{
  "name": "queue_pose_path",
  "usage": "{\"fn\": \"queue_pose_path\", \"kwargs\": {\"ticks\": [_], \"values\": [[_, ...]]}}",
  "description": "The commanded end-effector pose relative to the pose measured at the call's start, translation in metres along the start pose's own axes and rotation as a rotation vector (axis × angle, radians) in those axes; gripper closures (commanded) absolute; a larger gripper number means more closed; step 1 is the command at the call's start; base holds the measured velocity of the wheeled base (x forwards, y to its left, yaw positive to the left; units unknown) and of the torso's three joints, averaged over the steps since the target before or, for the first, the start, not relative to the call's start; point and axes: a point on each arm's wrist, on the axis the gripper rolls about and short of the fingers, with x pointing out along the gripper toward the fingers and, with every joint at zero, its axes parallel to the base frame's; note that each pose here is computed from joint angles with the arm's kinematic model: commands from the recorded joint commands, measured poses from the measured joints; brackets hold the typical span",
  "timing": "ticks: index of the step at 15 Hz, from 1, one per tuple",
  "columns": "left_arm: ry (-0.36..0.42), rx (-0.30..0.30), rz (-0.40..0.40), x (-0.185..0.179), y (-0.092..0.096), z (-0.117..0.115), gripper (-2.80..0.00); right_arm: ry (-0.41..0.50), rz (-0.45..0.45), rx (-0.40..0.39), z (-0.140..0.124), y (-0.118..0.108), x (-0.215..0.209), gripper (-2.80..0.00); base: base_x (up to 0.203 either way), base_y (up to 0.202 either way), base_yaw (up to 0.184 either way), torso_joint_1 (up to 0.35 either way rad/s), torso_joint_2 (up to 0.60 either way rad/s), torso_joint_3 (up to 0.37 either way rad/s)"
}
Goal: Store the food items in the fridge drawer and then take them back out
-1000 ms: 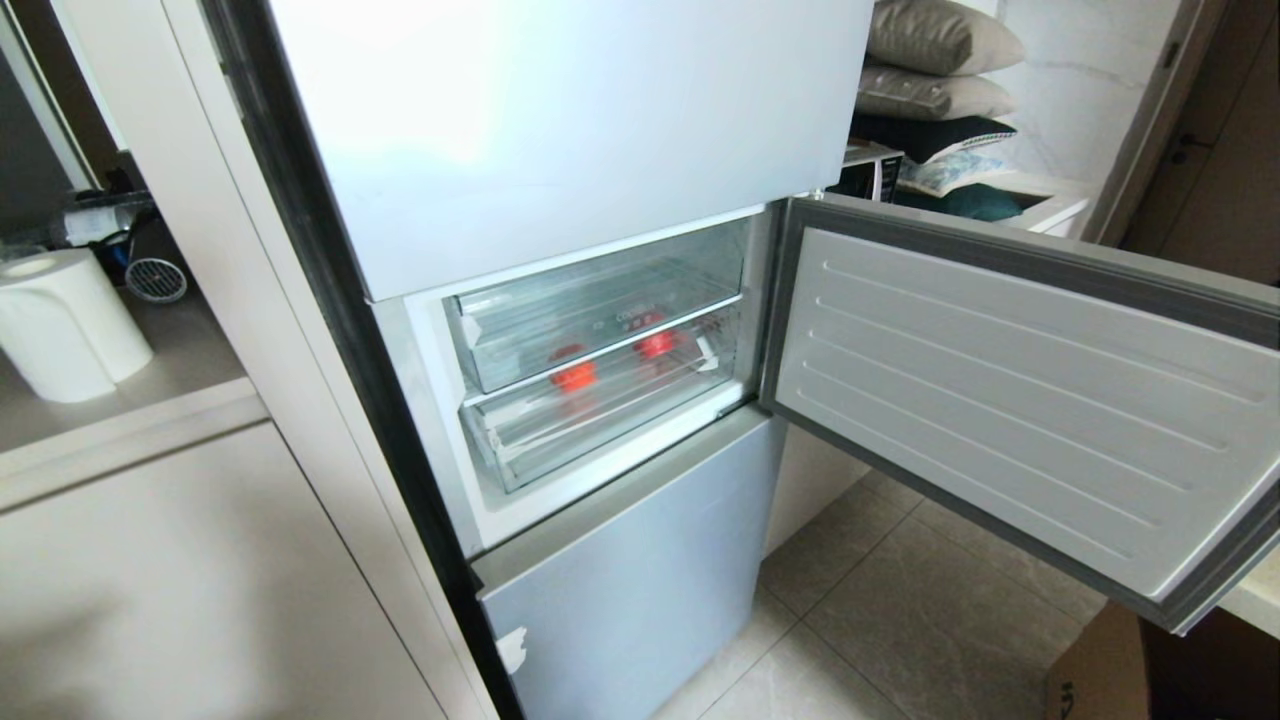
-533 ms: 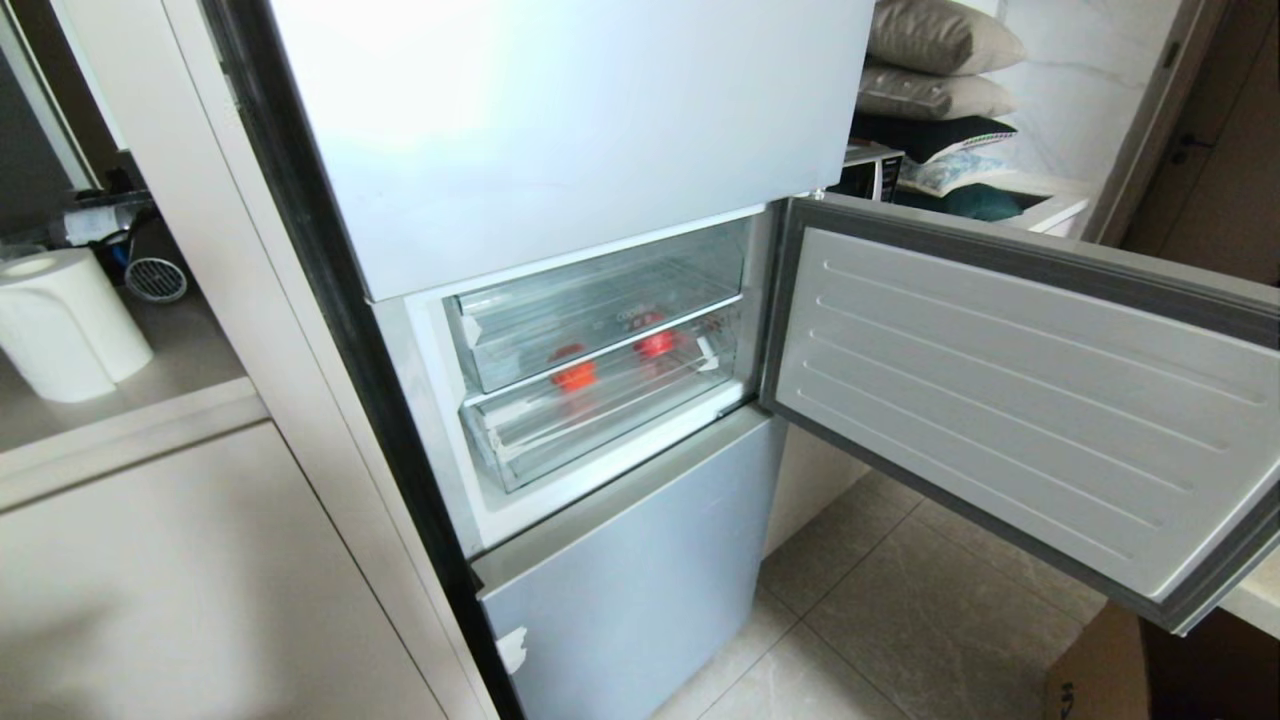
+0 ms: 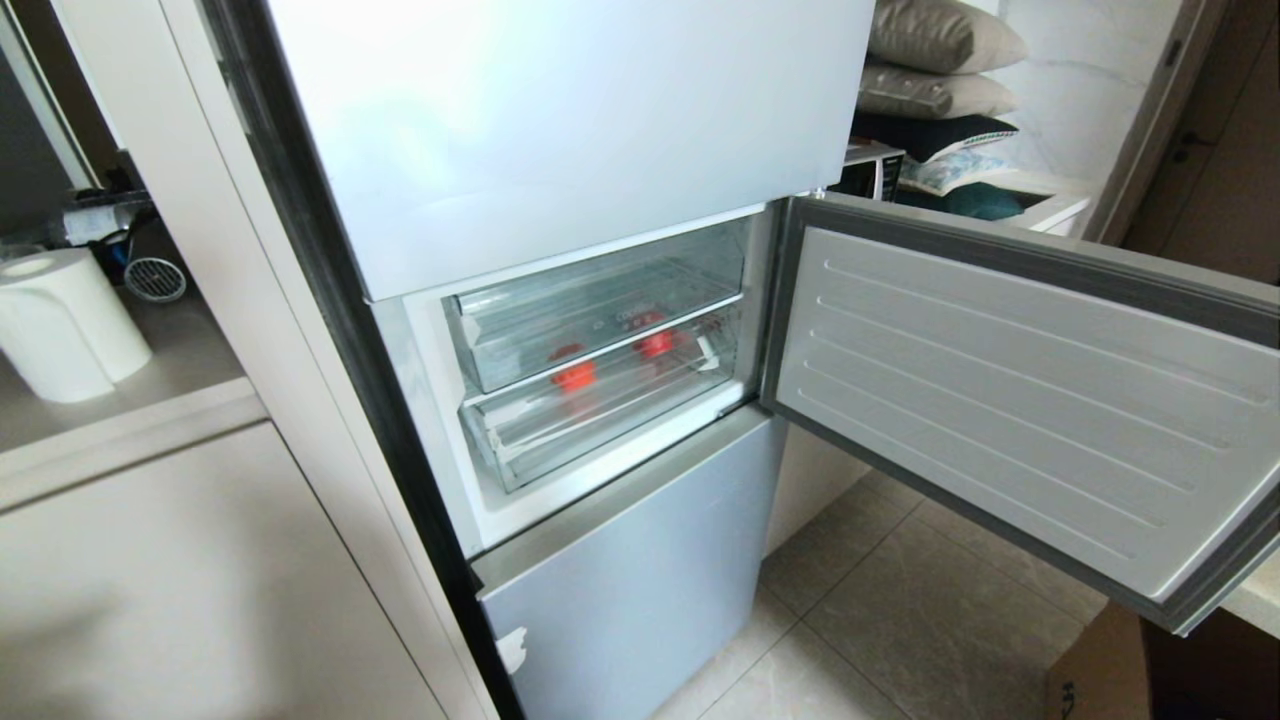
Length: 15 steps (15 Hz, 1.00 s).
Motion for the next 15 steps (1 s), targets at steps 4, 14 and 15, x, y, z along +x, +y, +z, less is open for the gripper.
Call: {"fn": "queue_pose_path", "kwargs": {"ticks": [4, 14, 15], "values": [[0.000, 0.000, 0.000, 0.000, 0.000, 0.000, 0.00, 0.022, 0.049, 0.016, 0.012, -0.005, 0.071, 0.00, 0.000, 0.000, 0.000, 0.000, 0.00, 0.000], [0.000, 0.000, 0.000, 0.000, 0.000, 0.000, 0.00, 0.293, 0.491, 0.594, 0.040, -0.027, 0.091, 0.00, 0.000, 0.000, 0.000, 0.000, 0.00, 0.000], [0.000, 0.000, 0.000, 0.000, 0.000, 0.000, 0.00, 0.304, 0.495, 0.623, 0.041, -0.029, 0.097, 0.00, 0.000, 0.000, 0.000, 0.000, 0.00, 0.000]]}}
